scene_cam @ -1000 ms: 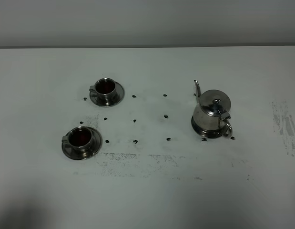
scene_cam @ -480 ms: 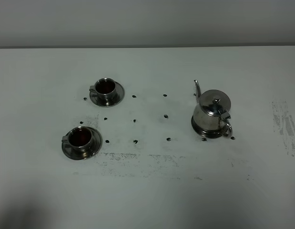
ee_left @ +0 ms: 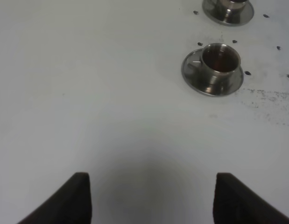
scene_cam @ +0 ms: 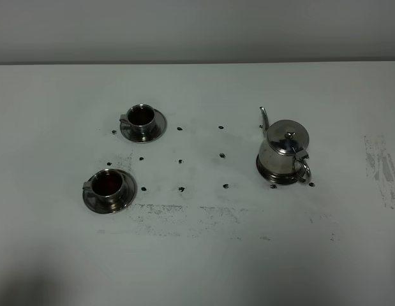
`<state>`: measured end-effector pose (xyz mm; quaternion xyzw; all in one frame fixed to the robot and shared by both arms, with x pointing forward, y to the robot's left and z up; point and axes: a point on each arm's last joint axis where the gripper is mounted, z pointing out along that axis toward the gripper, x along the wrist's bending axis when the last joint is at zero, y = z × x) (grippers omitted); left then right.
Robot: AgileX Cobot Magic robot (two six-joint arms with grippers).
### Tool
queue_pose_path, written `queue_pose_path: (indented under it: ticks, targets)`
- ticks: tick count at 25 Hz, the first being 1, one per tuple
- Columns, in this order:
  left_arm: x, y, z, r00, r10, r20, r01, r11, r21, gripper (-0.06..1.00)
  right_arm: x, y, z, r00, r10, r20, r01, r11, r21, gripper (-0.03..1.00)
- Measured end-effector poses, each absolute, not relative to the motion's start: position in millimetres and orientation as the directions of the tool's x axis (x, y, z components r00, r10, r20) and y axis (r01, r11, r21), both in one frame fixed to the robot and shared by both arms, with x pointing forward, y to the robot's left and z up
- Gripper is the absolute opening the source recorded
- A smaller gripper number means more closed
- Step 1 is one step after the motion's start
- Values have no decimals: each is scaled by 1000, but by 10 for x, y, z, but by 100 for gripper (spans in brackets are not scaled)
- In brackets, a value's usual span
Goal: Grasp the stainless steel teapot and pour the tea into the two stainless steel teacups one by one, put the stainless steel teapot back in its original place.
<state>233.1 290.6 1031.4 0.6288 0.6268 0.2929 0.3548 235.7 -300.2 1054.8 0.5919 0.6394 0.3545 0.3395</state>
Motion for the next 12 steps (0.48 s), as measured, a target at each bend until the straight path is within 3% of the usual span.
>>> queue_pose_path:
  ticks: [12]
  targets:
    - [2331,2906,10314,43,996,-76,580,38,813,54,2357,-3002,10548,-69,998,-14,516,48,855,56]
